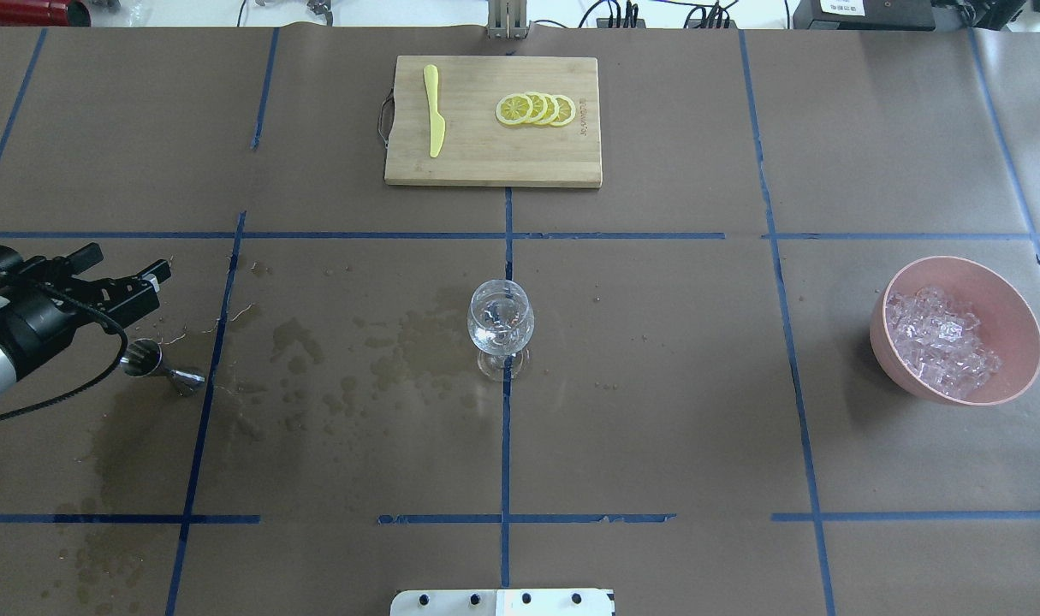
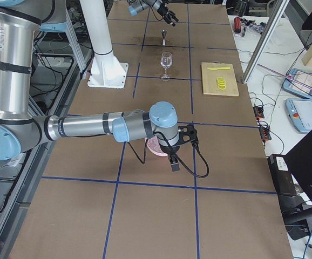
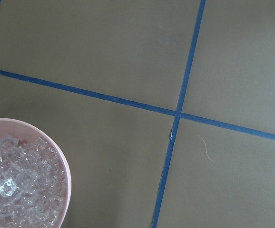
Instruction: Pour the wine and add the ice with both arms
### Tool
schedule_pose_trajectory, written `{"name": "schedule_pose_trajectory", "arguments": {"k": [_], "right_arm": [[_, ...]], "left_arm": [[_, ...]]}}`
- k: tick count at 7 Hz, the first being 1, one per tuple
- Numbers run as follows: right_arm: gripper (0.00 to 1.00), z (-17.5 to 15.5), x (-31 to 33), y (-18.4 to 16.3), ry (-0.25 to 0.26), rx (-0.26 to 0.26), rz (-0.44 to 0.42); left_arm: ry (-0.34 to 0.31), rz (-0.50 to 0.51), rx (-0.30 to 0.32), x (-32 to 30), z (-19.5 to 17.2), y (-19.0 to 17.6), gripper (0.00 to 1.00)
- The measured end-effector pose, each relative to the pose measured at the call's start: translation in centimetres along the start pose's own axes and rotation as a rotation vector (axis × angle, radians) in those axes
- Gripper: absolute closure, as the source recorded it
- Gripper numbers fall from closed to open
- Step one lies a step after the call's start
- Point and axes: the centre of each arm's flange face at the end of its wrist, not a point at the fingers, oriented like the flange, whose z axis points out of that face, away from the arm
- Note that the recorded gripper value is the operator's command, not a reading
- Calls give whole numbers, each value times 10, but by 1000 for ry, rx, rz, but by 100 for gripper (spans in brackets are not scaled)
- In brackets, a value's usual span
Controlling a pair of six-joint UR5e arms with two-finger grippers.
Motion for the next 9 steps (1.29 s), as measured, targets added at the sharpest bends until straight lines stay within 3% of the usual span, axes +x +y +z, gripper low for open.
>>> {"name": "schedule_pose_trajectory", "arguments": {"k": [2, 4, 8, 9], "right_arm": [[0, 1, 1, 1, 1, -2, 2], [0, 1, 2, 2, 1, -3, 3], [0, 2, 2, 2, 1, -4, 5], [0, 2, 2, 2, 1, -4, 5]], "left_arm": [[-58, 10, 71, 19, -11, 51, 0], [-100, 20, 101, 16, -13, 89, 0], [-127, 17, 99, 8, -12, 139, 2], [-132, 14, 100, 7, -11, 152, 9]]}}
